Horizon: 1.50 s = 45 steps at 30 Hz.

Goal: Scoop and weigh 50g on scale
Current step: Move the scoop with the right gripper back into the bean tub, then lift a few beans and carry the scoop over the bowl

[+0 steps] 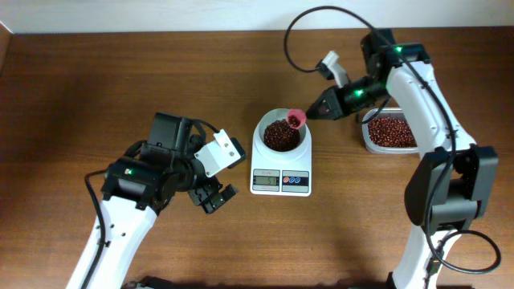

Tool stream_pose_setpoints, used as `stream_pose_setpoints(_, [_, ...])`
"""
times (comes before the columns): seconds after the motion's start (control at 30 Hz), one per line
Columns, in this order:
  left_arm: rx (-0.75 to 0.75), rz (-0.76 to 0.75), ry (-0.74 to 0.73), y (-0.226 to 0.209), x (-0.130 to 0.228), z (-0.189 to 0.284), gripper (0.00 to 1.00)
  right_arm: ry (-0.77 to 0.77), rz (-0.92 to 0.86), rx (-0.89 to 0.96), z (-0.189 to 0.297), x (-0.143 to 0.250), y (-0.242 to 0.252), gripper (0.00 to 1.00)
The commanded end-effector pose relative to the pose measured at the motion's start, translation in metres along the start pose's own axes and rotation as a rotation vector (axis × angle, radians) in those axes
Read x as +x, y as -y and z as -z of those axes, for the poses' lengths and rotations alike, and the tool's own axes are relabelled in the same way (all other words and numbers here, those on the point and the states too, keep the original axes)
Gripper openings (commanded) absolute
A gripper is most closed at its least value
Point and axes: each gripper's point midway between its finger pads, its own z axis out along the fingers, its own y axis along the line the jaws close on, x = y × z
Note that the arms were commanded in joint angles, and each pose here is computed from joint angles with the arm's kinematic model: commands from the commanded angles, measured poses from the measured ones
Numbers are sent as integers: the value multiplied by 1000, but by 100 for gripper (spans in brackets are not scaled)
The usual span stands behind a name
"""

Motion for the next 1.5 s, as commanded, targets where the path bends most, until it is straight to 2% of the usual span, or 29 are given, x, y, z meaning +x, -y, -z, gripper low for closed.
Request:
stream_pose_setpoints(0.0, [-18,-13,23,-3,-6,7,99,66,-21,-14,21,-8,11,4])
stream_pose_setpoints(0.3, [-18,-13,23,-3,-6,7,99,195,-149,73,89,5,72,4])
stream_pose_setpoints(0.43, [-18,-13,23,-3,-6,7,99,227,-239,147,122,25,103,4])
stream_pose_setpoints(0.53, [-18,-13,23,-3,-6,7,99,189,-346,247,147,58,129,4])
stream_pose_setpoints(0.7, [-18,-13,23,-3,-6,7,99,74,-410,418,178,94,137,4])
stream_pose_setpoints(0.83, [-18,-13,23,-3,-6,7,99,-37,-358,640,194,83,135,4])
stream_pose_setpoints(1.0, [-18,-13,23,-3,-6,7,99,-255,-248,966,192,75,140,4])
stream_pose_setpoints(1.1, [-18,-13,23,-3,-6,7,99,-291,-197,1116,191,59,137,4])
stream_pose_setpoints(1.23, [-18,-13,23,-3,-6,7,99,-163,-126,1067,180,20,113,4])
stream_pose_setpoints(1.27, [-18,-13,23,-3,-6,7,99,-94,-95,986,173,4,101,4])
stream_pose_setpoints(1.37, [-18,-13,23,-3,-6,7,99,124,176,564,142,-53,30,4])
stream_pose_setpoints(1.47, [-18,-13,23,-3,-6,7,99,167,238,380,116,-66,2,4])
